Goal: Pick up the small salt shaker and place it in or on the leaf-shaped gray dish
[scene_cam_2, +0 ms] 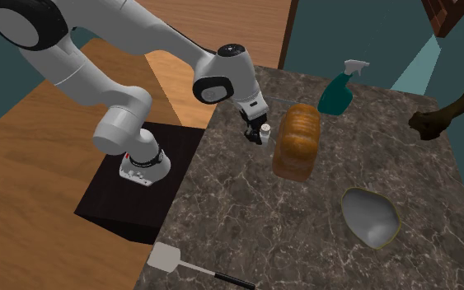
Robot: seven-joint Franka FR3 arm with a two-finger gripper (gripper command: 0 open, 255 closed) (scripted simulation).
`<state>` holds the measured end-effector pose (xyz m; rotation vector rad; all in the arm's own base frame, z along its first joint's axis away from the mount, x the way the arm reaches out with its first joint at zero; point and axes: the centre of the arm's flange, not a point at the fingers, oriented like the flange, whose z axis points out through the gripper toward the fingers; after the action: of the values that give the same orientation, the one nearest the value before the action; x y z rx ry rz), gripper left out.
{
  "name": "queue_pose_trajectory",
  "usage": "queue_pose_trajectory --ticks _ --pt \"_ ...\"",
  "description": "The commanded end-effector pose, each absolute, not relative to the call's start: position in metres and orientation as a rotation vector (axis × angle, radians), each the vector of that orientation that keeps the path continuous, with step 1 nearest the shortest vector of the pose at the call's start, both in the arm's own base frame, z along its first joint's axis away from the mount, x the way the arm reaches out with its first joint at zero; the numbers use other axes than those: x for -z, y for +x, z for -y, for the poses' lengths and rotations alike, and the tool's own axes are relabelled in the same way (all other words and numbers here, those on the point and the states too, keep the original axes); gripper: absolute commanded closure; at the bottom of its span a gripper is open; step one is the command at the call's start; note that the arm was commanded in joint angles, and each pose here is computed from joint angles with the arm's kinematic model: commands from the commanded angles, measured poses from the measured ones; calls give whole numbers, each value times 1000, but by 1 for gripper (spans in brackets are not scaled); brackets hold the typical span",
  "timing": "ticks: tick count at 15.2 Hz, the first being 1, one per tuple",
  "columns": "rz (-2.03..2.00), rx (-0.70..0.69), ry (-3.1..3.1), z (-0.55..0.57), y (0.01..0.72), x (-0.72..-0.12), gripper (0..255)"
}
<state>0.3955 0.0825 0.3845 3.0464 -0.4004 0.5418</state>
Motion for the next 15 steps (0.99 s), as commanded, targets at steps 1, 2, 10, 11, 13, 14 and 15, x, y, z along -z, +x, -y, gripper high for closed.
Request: queue_pose_trajectory --ticks 1,2,10,11,13,14,15 --pt "401 -541 3046 -82 395 -384 255" --pt "401 -541 3046 -82 395 -390 255" --pt "401 -541 3046 -82 395 -432 255" --pt "401 -541 3046 -82 395 -437 255" --pt "401 -541 3046 -82 395 -448 255" --pt "401 -541 3046 -82 395 -453 255" --pt "401 -541 3046 -82 395 -458 255"
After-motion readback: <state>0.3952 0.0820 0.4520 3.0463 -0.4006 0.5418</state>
